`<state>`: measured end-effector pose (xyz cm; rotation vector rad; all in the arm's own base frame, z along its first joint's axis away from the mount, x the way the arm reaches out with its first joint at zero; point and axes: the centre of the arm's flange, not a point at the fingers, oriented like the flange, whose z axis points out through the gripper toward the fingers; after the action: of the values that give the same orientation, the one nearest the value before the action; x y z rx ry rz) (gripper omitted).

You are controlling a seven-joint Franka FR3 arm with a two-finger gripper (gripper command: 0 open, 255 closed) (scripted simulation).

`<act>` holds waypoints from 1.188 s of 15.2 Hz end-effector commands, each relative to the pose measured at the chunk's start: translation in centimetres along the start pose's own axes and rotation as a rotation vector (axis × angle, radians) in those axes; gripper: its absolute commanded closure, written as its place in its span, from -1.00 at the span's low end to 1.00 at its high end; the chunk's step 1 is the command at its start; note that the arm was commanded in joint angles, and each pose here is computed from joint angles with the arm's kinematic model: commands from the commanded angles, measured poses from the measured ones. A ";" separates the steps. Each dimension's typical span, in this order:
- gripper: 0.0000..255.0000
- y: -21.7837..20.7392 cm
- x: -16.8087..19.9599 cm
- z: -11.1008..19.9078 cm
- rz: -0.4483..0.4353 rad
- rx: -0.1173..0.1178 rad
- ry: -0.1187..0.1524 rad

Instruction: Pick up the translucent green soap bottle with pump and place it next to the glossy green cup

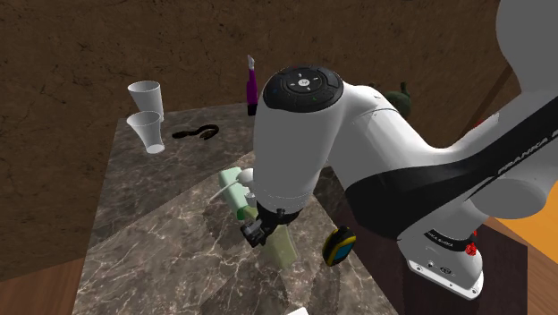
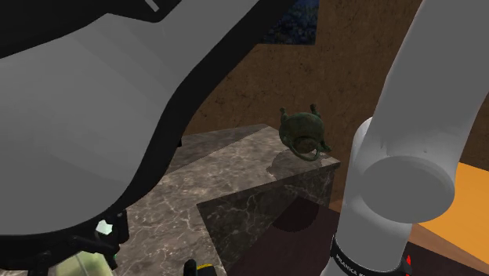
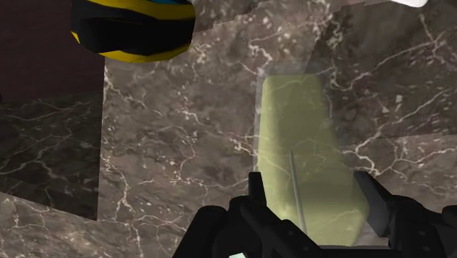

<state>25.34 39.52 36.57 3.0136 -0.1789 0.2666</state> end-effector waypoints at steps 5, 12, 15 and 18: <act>-1.00 0.0 -0.1 0.2 0.000 -0.003 -0.004; -1.00 0.1 0.0 -4.8 0.000 -0.003 -0.004; -1.00 0.1 0.0 -4.8 0.000 -0.003 -0.004; -1.00 0.1 0.0 -4.8 0.000 -0.003 -0.004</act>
<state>24.54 40.02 41.25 3.0116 -0.1799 0.2604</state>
